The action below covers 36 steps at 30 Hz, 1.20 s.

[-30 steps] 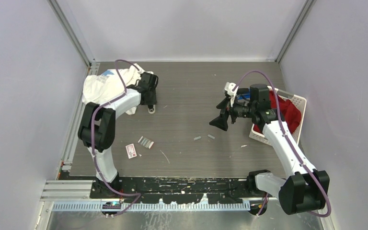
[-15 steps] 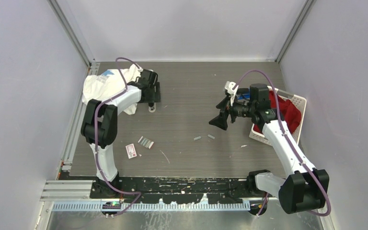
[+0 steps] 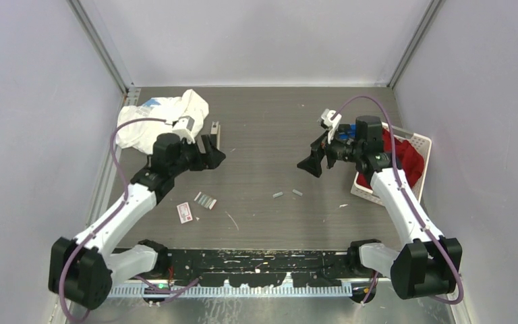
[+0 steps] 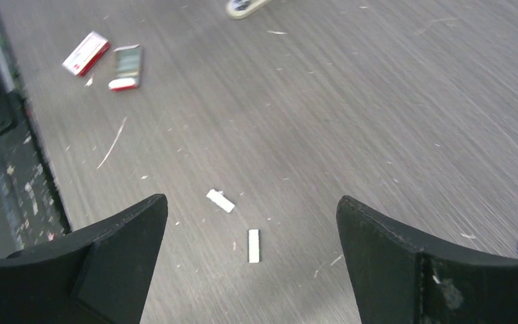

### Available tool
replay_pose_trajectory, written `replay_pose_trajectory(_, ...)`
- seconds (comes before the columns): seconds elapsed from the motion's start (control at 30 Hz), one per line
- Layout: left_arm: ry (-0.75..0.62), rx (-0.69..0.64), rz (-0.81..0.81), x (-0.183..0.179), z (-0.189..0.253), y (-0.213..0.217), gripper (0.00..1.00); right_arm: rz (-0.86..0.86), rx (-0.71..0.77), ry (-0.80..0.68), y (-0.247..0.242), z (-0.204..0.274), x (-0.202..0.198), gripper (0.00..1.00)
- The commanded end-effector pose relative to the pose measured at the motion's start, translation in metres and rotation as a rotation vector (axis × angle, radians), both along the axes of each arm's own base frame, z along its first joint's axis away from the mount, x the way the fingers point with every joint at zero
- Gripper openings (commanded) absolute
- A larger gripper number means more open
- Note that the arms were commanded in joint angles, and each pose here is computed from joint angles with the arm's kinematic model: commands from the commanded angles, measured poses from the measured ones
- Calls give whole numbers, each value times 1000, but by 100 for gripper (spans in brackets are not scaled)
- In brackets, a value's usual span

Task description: Unload the staples from the stapler

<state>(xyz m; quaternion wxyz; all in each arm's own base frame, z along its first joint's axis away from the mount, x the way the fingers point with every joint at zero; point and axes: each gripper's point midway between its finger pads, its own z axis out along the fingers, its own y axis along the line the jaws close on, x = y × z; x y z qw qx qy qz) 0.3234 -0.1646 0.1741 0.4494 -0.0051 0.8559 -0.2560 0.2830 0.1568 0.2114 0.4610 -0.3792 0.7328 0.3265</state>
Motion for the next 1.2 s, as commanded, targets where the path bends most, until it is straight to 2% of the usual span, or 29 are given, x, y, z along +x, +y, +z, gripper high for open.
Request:
replay_pose_trajectory(0.0, -137, -176, -163, -32, 38, -24, 83, -230, 10, -42, -19, 17, 45, 100)
replay_pose_trajectory(0.23, -158, -206, -174, -68, 33, -14, 86, -783, 107, 135, -69, 16, 134, 100)
replay_pose_trajectory(0.37, -161, -149, -138, -75, 19, -1, 86, -1092, 113, 301, -100, -21, 171, 100)
replay_pose_trajectory(0.47, -164, -123, -95, -72, 5, 7, 87, -1247, 75, 344, -121, -37, 195, 100)
replay_pose_trajectory(0.7, -102, -100, -129, -68, -20, 1, 84, -1408, -4, 469, -144, -79, 225, 100)
replay_pose_trajectory(1.03, -64, -104, -158, -67, -33, -6, 82, -1564, 42, 569, -177, -115, 215, 95)
replay_pose_trajectory(1.17, -68, -105, -158, -67, -32, -6, 82, -1582, 10, 608, -183, -134, 218, 92)
